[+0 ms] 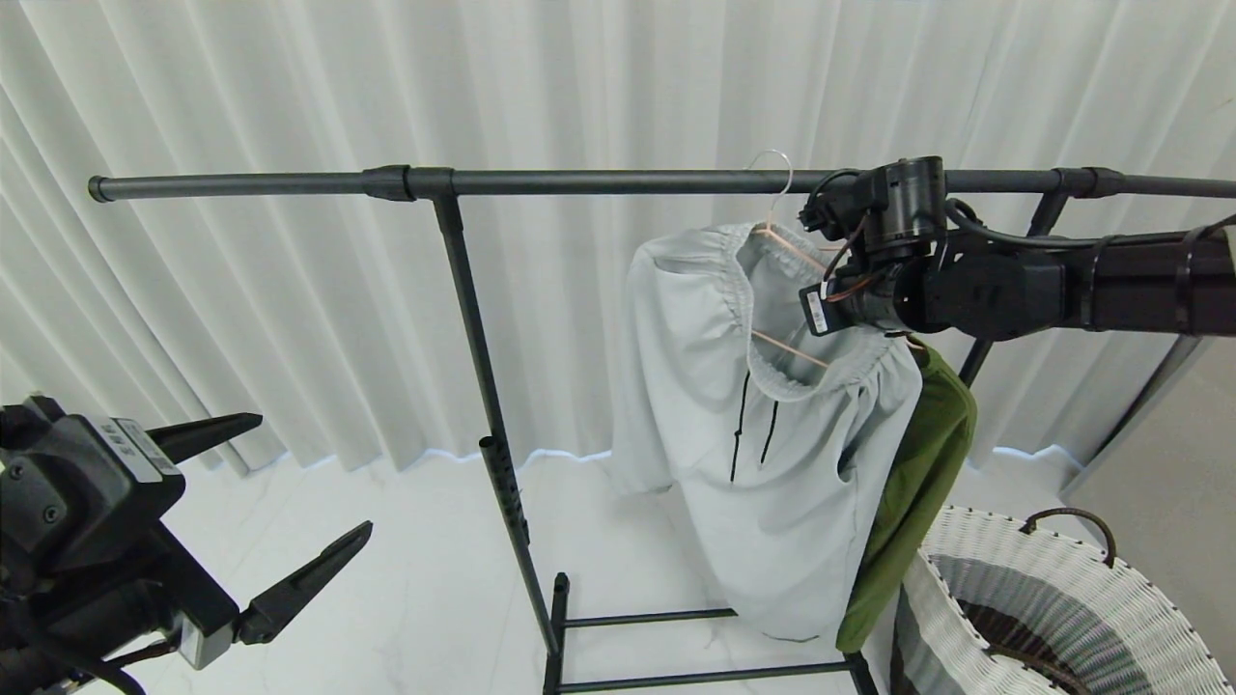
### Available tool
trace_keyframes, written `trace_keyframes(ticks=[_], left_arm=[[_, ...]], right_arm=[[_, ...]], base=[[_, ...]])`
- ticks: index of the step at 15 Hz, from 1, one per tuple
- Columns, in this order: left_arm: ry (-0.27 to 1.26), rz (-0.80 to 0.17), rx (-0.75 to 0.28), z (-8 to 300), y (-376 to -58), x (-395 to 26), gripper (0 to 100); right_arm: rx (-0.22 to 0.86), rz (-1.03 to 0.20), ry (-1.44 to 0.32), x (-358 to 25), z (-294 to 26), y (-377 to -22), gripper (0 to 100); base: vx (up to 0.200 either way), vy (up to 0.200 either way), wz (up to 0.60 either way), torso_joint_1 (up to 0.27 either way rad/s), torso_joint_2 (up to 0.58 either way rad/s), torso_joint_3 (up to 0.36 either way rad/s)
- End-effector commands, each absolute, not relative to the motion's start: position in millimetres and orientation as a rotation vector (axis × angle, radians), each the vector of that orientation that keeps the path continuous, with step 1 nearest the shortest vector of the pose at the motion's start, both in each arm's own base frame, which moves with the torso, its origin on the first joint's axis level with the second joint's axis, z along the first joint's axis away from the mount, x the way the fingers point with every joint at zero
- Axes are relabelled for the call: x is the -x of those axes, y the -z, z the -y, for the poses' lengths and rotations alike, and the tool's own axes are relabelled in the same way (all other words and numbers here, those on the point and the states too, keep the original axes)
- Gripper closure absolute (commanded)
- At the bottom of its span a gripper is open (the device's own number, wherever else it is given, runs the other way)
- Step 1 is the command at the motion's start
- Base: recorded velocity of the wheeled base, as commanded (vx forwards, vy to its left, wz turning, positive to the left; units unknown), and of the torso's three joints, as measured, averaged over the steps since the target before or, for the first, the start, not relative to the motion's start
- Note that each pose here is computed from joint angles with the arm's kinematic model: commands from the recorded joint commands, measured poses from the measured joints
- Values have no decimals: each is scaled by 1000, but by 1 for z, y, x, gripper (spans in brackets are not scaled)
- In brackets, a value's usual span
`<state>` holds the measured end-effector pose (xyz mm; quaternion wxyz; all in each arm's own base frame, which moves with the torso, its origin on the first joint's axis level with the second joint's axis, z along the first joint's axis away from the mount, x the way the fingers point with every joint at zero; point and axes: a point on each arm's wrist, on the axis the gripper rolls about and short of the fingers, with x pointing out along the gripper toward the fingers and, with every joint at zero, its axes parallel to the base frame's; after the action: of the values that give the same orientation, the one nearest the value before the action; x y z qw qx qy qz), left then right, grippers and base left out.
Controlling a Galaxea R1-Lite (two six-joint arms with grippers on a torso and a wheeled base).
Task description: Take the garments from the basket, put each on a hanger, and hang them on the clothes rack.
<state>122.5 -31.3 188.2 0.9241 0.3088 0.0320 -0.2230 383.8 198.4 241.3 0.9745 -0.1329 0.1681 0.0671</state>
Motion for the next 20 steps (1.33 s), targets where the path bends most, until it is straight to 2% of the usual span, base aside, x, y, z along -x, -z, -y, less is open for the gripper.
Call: trace_keyframes(ticks=[1, 13, 14, 19, 20], left_arm=[[458, -66, -634, 31, -188, -123, 0], [458, -68, -634, 31, -188, -122, 0], [457, -68, -634, 31, -188, -122, 0], [458, -68, -634, 31, -188, -122, 0], [456, -70, -633, 31, -187, -123, 0]], right_arm=[[269, -342, -130, -388, -198, -239, 100], [267, -323, -139, -395, -206, -238, 100], [267, -322, -140, -394, -207, -238, 0], [241, -279, -144, -392, -209, -246, 0], [227, -250, -151, -384, -209, -258, 0]], base=[[0, 0, 0, 0, 0, 0], [0, 0, 0, 0, 0, 0], [0, 0, 0, 0, 0, 0], [0, 0, 0, 0, 0, 0], [0, 0, 0, 0, 0, 0]])
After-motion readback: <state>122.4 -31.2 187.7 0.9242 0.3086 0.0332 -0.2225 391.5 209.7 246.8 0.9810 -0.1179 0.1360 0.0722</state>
